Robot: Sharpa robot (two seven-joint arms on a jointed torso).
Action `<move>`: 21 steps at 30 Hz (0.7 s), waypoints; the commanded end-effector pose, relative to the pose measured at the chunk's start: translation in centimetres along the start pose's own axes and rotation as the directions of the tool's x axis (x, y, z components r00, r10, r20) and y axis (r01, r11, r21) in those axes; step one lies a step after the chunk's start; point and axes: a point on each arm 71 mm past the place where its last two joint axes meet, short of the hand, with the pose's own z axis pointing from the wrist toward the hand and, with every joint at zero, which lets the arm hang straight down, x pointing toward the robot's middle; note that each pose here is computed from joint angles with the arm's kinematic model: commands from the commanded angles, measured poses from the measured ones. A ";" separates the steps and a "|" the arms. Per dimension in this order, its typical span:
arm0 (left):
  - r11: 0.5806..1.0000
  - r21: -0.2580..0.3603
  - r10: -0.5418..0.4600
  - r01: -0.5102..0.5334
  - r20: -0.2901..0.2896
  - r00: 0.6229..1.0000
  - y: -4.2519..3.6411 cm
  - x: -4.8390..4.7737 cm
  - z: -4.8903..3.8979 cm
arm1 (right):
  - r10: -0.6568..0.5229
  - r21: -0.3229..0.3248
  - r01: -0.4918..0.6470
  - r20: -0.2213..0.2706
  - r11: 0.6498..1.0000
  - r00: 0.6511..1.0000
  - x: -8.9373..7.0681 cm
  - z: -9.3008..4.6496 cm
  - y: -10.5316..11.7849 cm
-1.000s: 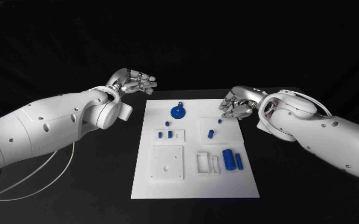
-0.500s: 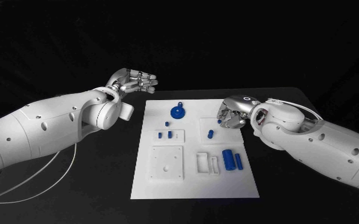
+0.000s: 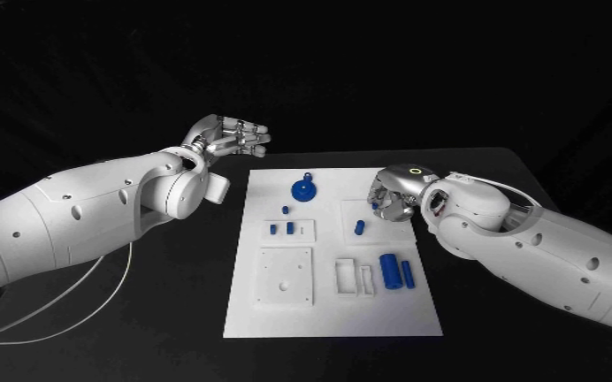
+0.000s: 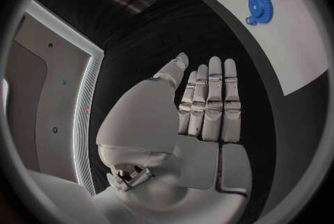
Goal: Assemble the parts on the task board
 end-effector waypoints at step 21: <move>1.000 0.005 -0.019 0.019 -0.020 1.000 -0.15 0.20 0.07 | -0.054 0.013 0.054 0.001 0.998 0.999 0.9 0.3 0.5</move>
